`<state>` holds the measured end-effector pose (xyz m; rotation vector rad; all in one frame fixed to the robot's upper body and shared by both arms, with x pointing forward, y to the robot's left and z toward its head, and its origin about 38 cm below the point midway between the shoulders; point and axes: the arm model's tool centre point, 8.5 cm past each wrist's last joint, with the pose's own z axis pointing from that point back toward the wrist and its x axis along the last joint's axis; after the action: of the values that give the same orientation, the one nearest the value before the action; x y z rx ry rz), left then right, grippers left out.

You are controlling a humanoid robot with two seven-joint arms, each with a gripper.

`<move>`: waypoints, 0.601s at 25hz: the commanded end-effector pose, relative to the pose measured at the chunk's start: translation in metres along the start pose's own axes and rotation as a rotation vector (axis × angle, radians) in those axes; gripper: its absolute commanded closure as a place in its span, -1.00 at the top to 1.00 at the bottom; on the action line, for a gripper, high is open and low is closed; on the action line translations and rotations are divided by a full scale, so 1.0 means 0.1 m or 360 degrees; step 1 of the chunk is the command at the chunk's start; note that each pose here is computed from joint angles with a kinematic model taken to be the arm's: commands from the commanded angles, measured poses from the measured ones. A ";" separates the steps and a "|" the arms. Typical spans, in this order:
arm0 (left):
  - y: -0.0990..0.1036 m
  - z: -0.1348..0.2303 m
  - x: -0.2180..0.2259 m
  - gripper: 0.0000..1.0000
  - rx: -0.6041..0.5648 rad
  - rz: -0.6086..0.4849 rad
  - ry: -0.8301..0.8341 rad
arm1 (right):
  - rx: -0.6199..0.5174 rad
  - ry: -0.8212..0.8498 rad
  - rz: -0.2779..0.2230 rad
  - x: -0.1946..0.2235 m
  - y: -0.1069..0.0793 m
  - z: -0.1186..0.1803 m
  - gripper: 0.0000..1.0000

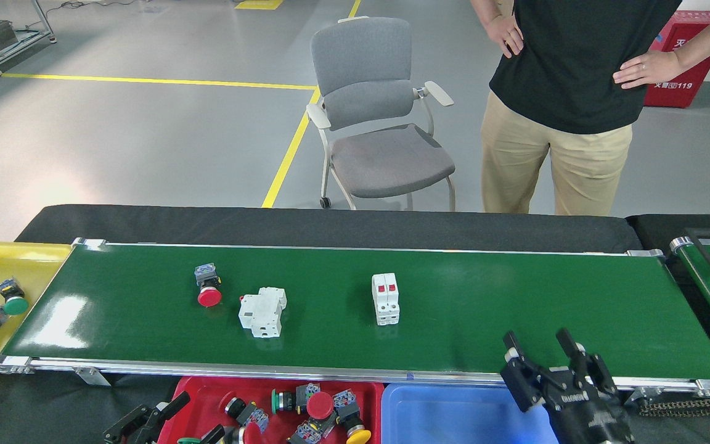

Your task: Pick switch part from conveyor to tray

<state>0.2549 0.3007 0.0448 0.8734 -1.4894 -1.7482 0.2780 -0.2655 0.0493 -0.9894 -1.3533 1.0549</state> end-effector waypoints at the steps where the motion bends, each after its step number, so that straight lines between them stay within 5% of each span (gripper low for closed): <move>1: 0.09 0.07 -0.19 1.00 0.0057 -0.0020 0.0127 | -0.0086 0.0027 0.0021 -0.01 -0.09 0.01 0.99; 6: -0.11 0.15 -0.78 1.00 0.0007 0.0033 0.0585 | -0.0084 0.0053 0.0017 -0.01 -0.08 0.03 0.99; 10: -0.24 0.22 -1.05 1.00 -0.0082 0.0045 0.0647 | -0.0076 0.0062 0.0032 -0.01 -0.07 0.04 0.99; 15: 0.00 -0.14 -1.35 1.00 0.0023 0.0029 0.0671 | -0.0076 0.0062 0.0032 -0.01 -0.07 0.04 0.99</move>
<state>0.3276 0.3996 0.0397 1.1122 -1.2209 -1.4334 0.2738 -0.2696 0.0494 -1.0392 -1.3272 1.0313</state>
